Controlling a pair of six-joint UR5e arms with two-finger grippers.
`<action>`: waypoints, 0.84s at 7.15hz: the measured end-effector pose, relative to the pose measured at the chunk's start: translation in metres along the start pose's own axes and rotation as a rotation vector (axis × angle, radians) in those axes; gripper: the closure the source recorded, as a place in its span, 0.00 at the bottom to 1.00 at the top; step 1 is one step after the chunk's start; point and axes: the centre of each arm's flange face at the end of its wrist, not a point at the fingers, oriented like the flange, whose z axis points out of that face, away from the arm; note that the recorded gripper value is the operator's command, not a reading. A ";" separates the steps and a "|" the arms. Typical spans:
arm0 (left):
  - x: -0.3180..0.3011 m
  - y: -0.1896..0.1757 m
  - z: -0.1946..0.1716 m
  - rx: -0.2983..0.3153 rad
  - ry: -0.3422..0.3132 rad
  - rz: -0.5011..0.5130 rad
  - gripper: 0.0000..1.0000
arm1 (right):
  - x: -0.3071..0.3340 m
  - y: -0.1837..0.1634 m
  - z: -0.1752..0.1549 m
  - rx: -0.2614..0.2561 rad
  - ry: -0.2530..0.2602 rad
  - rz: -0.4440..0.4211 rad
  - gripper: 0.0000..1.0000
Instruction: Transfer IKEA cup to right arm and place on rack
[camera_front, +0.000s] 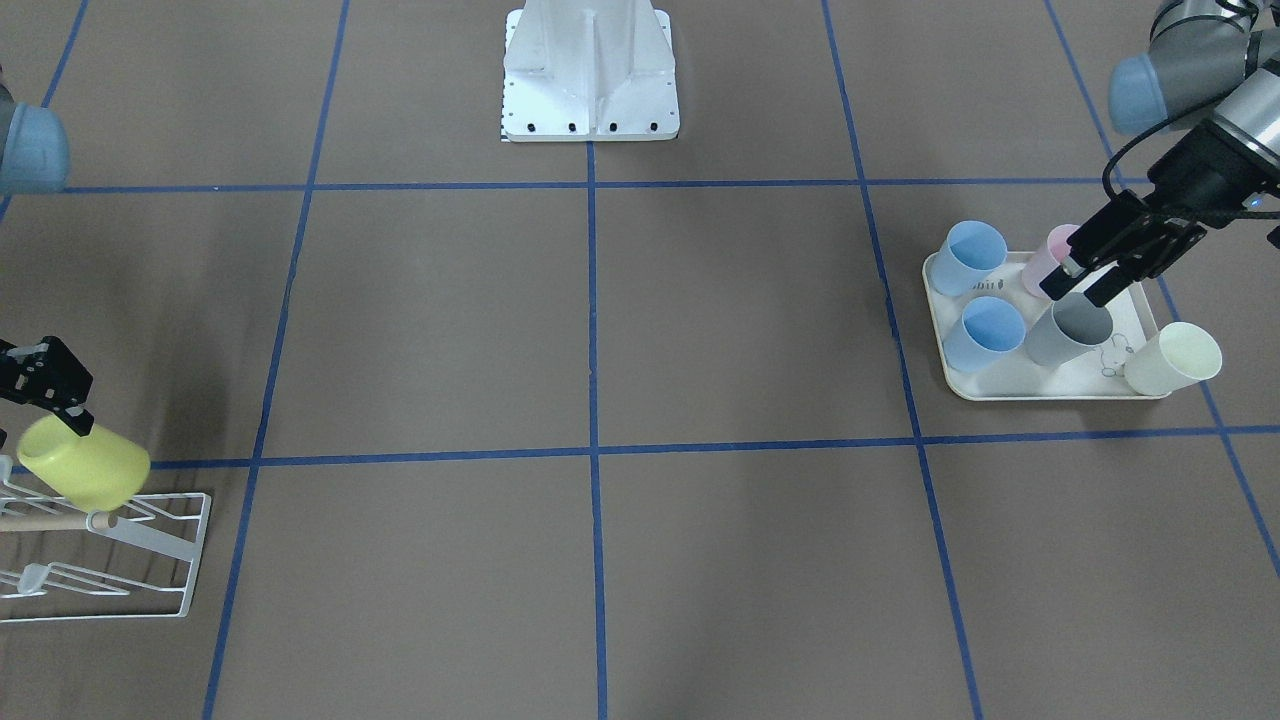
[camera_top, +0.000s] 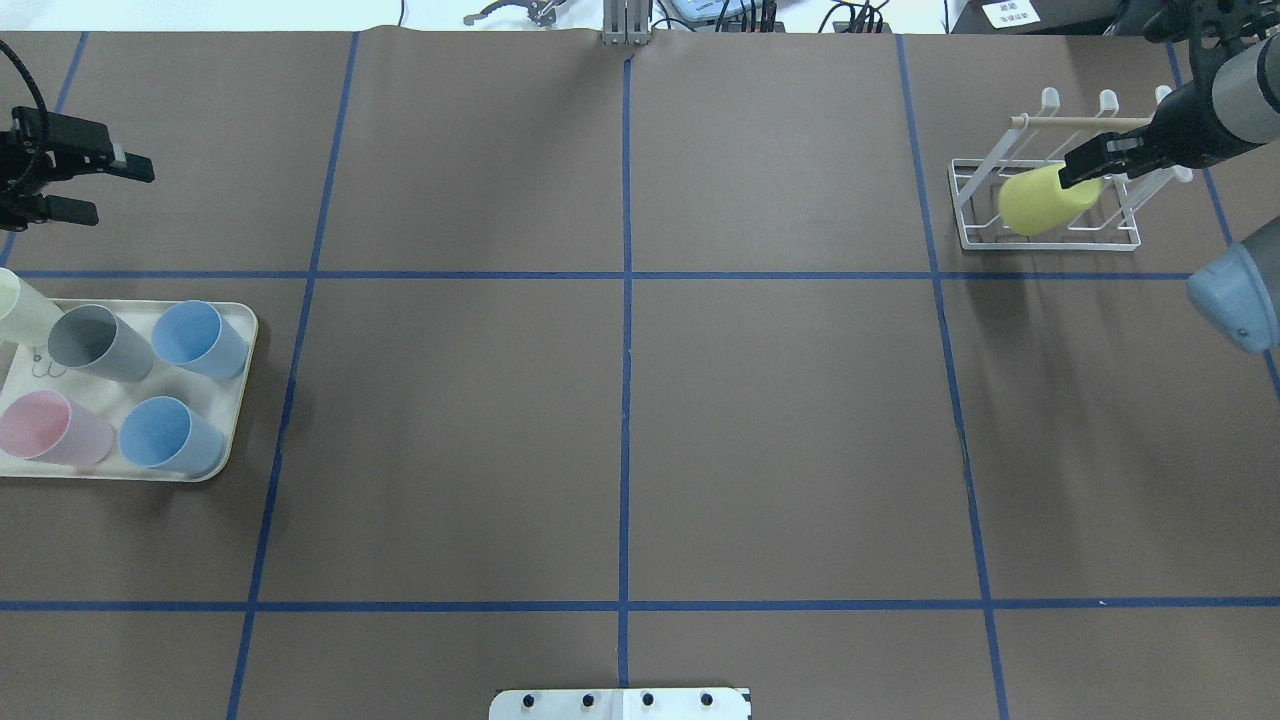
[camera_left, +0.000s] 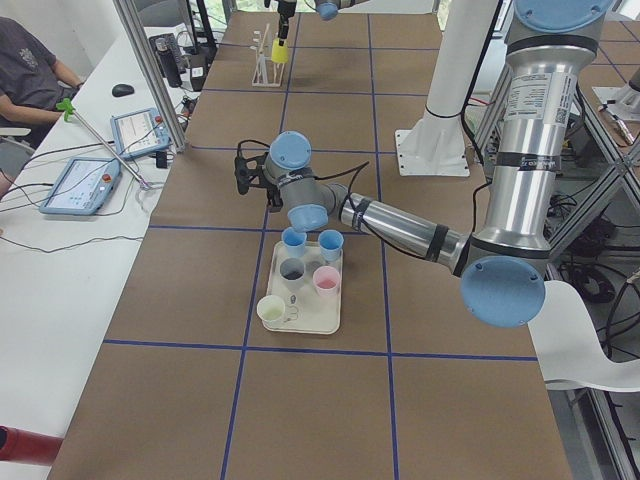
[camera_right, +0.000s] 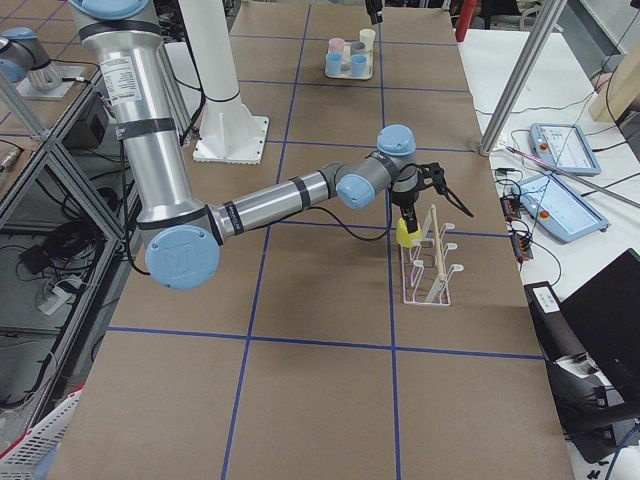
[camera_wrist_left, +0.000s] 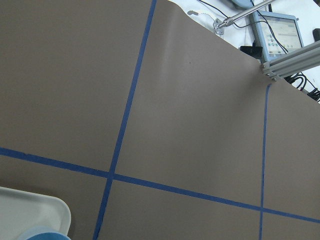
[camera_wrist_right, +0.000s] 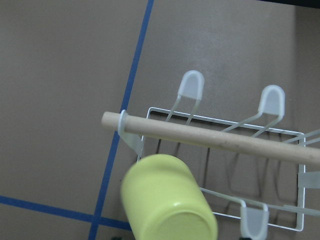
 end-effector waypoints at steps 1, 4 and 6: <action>-0.022 0.000 -0.002 0.012 -0.049 0.059 0.00 | -0.001 0.000 0.000 0.000 -0.002 -0.001 0.02; -0.093 0.004 -0.008 0.014 -0.254 0.189 0.00 | -0.006 -0.002 -0.004 0.005 -0.016 -0.008 0.02; -0.142 0.026 -0.014 -0.045 -0.362 0.223 0.00 | -0.008 -0.002 -0.006 0.006 -0.022 -0.004 0.02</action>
